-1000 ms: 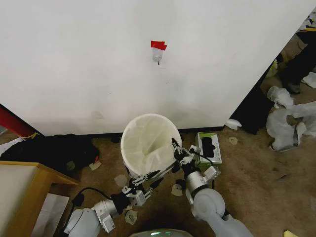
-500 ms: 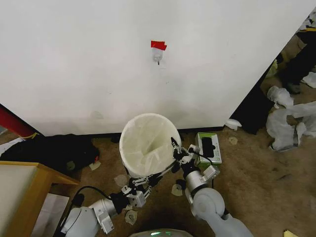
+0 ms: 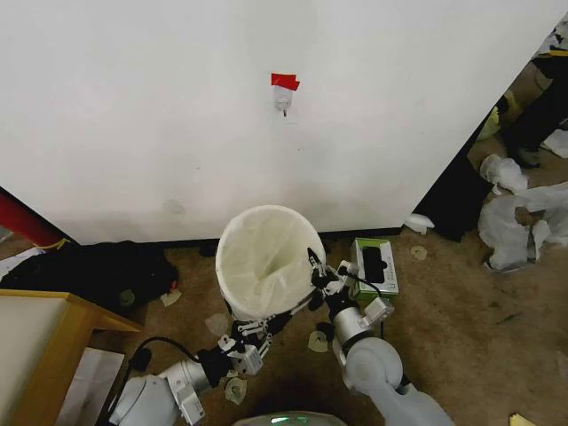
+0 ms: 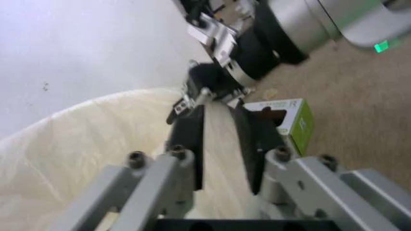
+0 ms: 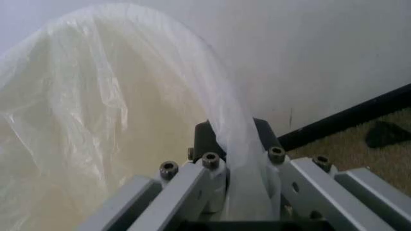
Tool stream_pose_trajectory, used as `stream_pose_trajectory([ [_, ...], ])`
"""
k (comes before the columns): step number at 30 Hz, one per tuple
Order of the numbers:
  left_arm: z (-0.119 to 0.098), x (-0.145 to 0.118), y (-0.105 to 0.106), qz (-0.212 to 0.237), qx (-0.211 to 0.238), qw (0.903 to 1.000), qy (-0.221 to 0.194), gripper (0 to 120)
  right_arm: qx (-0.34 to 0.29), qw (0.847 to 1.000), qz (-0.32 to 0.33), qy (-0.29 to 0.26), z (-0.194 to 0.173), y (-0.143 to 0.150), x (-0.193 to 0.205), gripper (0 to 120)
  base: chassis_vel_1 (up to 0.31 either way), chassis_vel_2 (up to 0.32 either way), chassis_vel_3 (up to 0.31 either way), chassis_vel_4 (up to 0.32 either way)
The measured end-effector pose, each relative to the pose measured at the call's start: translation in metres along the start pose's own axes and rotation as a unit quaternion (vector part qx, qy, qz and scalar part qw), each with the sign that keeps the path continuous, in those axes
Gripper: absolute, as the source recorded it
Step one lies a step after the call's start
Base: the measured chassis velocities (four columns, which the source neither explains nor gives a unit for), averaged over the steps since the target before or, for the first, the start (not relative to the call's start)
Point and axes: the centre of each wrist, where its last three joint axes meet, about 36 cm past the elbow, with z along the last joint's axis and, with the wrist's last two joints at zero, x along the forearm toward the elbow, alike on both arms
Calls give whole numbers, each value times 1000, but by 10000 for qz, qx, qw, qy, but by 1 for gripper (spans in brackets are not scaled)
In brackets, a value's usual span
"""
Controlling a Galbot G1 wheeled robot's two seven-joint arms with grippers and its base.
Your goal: Place the garbage bag over the trash bin.
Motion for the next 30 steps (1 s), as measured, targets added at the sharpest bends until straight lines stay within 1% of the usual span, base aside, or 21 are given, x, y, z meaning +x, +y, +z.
stream_pose_trajectory([
  [2,-3,-2,-5,12,96,9999,43,35,11,10000,-31,13,2,1,0,1,0,0,0,0],
  [5,-1,-5,-13,105,141,9998,91,46,18,10000,-47,12,2,2,0,1,0,0,0,0],
  [6,1,-6,-15,124,158,9997,109,52,14,10000,-54,14,3,2,1,1,0,0,0,0],
  [7,1,-6,-15,124,158,9997,109,52,14,10000,-54,14,3,2,1,1,0,0,0,0],
  [8,2,-7,-16,130,168,9997,123,55,11,10000,-62,15,3,3,1,1,0,0,0,0],
  [9,3,-8,-17,133,171,9997,136,61,11,10000,-69,18,3,3,2,1,0,0,0,0],
  [10,5,-9,-17,136,166,9997,153,63,13,10000,-73,22,3,3,3,1,0,0,0,0],
  [11,6,-10,-17,140,154,9996,182,69,19,10000,-76,28,4,3,4,1,0,0,0,0],
  [12,7,-10,-17,143,144,9996,203,70,23,10000,-79,30,5,4,4,1,0,0,0,0],
  [14,9,-11,-16,149,119,9995,266,81,19,9999,-100,28,5,5,5,1,0,0,0,0],
  [15,9,-11,-16,149,119,9995,266,81,19,9999,-100,28,5,5,5,1,0,0,0,0],
  [16,10,-11,-15,146,108,9994,296,85,17,9999,-116,25,6,7,5,1,0,0,0,0],
  [17,10,-11,-15,143,100,9993,320,84,16,9999,-128,23,6,8,6,1,0,0,0,0],
  [22,8,-10,-16,161,89,9990,405,63,15,9999,-138,9,8,10,6,1,0,0,0,0],
  [23,8,-10,-16,161,89,9990,405,63,15,9999,-138,9,8,10,6,1,0,0,0,0],
  [25,7,-10,-16,174,69,9989,420,56,10,9999,-145,1,8,11,6,1,0,0,0,0],
  [30,6,-10,-16,223,-54,9987,465,34,-6,9999,-167,-20,7,13,7,1,0,0,0,0],
])
